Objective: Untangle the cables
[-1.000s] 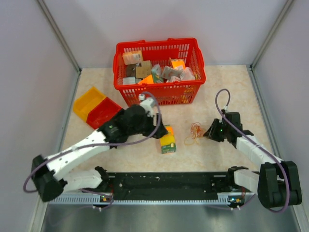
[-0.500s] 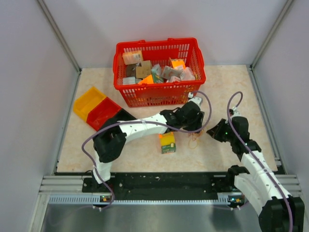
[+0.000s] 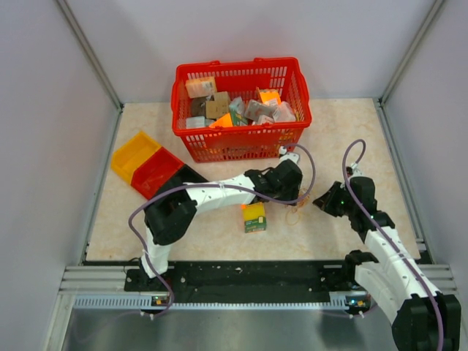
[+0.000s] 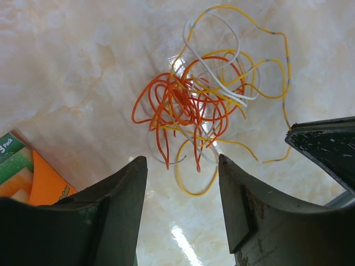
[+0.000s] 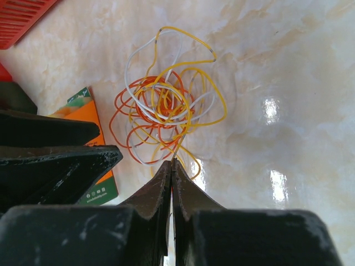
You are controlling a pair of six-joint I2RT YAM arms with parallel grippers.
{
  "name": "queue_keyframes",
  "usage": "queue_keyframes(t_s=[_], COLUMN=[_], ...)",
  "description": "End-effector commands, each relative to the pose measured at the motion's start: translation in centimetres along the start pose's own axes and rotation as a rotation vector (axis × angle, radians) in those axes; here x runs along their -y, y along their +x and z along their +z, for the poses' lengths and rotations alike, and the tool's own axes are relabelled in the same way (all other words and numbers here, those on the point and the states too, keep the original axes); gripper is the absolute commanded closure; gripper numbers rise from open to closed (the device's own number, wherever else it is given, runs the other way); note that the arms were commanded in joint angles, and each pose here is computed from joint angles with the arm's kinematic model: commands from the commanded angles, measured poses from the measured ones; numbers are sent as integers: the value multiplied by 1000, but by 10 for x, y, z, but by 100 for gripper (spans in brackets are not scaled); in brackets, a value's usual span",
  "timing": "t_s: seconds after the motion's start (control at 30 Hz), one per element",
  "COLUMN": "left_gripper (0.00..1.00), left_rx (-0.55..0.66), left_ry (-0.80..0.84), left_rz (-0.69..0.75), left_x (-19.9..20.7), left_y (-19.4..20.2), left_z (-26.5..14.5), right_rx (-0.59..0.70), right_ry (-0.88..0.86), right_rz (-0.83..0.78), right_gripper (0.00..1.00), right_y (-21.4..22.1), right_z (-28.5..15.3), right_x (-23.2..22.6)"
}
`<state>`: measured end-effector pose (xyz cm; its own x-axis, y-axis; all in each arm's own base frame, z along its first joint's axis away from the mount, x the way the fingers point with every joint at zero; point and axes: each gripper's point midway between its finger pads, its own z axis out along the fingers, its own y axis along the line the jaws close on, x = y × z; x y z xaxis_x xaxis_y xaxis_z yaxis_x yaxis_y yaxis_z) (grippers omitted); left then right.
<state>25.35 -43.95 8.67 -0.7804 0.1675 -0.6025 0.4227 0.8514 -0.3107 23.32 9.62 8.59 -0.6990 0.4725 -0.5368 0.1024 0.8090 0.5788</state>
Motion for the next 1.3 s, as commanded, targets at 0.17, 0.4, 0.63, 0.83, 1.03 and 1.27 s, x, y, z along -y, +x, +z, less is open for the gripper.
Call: queue_keyframes(t_s=[0.17,0.4,0.63,0.83,1.03,1.27], left_gripper=[51,70,43,50,61,80], left_rx=[10,36,68,83,27,11], left_ry=[-72,-103,-75,-76,-86,-112], left_rz=[7,29,23,0,-5,18], left_x=[-10,-14,-13,-18,-23,-26], left_y=[-1,-12,-19,-27,-12,-11], left_z=[22,18,-1,-4,17,23], right_rx=[-6,-12,-23,-27,-34,-36], right_ry=[-6,-18,-26,-29,-30,-19], right_rz=[-26,-30,-32,-33,-33,-34], right_gripper=[100,100,100,100,100,100], right_y=[0,0,3,4,6,7], right_z=[1,1,0,1,1,2], right_x=[-1,-4,-4,-5,-4,-1])
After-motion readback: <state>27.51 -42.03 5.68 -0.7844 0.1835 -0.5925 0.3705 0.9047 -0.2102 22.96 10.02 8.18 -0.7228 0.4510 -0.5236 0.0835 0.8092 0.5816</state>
